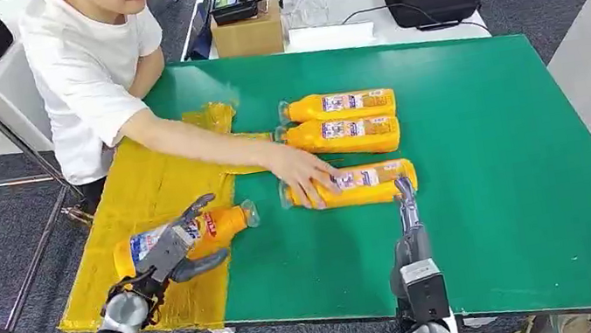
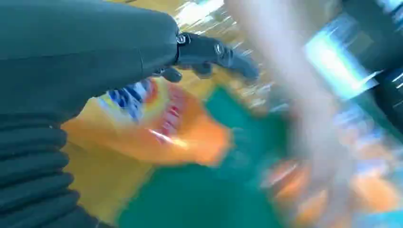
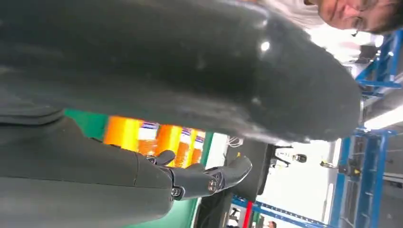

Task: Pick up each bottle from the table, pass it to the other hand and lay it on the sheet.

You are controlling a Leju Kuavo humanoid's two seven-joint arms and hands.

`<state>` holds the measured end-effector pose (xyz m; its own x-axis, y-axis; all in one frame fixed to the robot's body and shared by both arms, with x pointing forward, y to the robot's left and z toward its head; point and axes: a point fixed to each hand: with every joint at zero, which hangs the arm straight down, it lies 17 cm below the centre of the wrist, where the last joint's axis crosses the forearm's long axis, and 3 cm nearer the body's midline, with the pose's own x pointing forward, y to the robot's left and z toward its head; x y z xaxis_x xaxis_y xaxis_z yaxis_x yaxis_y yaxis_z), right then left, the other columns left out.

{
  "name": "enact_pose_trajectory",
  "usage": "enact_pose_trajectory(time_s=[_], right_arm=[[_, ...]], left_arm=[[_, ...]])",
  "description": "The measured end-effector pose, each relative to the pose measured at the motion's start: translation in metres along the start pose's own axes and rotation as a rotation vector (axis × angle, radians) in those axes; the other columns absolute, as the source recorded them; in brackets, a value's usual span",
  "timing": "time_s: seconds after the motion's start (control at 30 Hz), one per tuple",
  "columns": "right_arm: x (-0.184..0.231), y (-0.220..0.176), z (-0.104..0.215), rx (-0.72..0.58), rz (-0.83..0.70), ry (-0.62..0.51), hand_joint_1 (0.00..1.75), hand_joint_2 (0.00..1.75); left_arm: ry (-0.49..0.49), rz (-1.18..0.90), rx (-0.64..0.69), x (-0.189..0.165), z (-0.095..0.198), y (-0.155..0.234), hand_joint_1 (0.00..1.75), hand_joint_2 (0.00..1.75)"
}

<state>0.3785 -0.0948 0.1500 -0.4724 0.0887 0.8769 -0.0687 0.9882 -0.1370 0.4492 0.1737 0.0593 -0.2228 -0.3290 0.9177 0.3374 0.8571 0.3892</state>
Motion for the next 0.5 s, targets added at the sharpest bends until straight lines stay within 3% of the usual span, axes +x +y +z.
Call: enact_pose_trajectory(time_s=[0.17,0.2,0.3,0.43,0.5], right_arm=[[-0.004,0.000,0.003,0.003,0.056,0.008,0.00,0.00],[-0.005,0.000,0.003,0.004,0.075,0.008,0.00,1.75],[-0.007,0.005,0.006,0.034,0.172,-0.002,0.00,1.75],[-0.025,0.020,0.017,0.156,0.458,0.011,0.00,1.75],[-0.031,0.024,0.024,0.197,0.503,0.013,0.00,1.75]], left_arm=[[-0.279,0.356,0.275,0.112,-0.002,0.042,0.00,1.75],[-0.337,0.420,0.318,0.134,0.000,0.053,0.00,1.75],[-0.458,0.479,0.412,0.180,0.009,0.076,0.00,1.75],[-0.561,0.440,0.556,0.213,0.026,0.098,0.00,1.75],[-0.598,0.420,0.593,0.224,0.035,0.104,0.00,1.75]])
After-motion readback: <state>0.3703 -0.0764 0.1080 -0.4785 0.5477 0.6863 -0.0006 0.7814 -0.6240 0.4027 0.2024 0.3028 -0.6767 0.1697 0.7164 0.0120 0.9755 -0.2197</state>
